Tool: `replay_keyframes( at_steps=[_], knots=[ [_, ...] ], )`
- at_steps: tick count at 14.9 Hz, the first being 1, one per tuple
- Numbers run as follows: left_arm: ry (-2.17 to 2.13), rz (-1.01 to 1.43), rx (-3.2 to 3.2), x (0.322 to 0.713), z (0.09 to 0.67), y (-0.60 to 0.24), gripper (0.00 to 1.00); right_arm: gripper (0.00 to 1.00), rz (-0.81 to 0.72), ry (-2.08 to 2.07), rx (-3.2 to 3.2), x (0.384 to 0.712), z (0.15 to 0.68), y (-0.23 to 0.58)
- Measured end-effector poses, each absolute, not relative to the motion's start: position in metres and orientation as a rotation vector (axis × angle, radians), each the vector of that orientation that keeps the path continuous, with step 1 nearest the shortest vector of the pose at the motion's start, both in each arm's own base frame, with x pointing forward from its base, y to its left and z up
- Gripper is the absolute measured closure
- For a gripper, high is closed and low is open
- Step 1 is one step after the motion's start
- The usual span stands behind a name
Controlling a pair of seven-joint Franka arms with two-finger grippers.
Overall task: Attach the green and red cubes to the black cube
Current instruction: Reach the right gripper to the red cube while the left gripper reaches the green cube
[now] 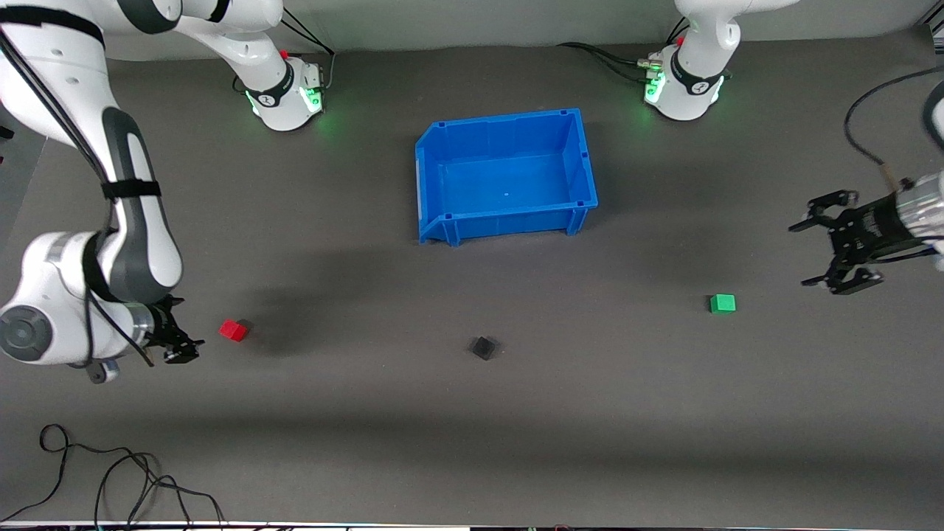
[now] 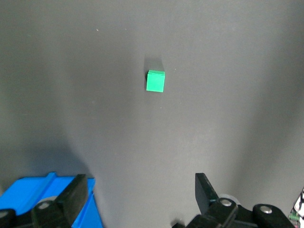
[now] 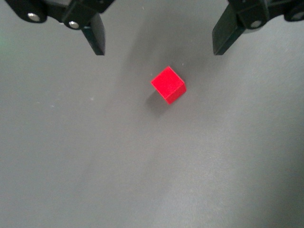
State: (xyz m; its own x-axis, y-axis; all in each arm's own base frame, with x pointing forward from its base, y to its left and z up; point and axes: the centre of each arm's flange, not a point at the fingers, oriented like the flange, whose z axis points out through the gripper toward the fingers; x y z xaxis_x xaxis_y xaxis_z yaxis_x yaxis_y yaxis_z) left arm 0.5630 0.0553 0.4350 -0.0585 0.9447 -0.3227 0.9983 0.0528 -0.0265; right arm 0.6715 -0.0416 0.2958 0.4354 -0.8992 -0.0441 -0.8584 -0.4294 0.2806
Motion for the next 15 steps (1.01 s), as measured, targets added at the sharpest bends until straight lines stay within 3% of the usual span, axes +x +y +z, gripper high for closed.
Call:
replay_keyframes(
  at_steps=[4, 10, 12, 13, 15],
  knots=[
    [2.053, -0.389, 1.960, 0.551, 0.375, 0.065, 0.00, 0.00, -0.311, -1.332, 2.497, 0.665, 0.246, -0.038],
    [1.864, -0.484, 1.948, 0.546, 0.292, 0.107, 0.00, 0.02, -0.292, -0.932, 2.583, 0.658, 0.221, -0.005],
    [1.805, -0.516, 1.924, 0.541, 0.262, 0.121, 0.00, 0.11, -0.273, -0.897, 2.613, 0.659, 0.216, -0.019],
    [1.790, -0.530, 1.911, 0.539, 0.248, 0.125, 0.00, 0.11, -0.249, -0.898, 2.628, 0.662, 0.216, -0.026],
    [1.779, -0.552, 1.901, 0.535, 0.225, 0.128, 0.00, 0.00, -0.192, -0.916, 2.660, 0.666, 0.213, -0.038]
  ],
)
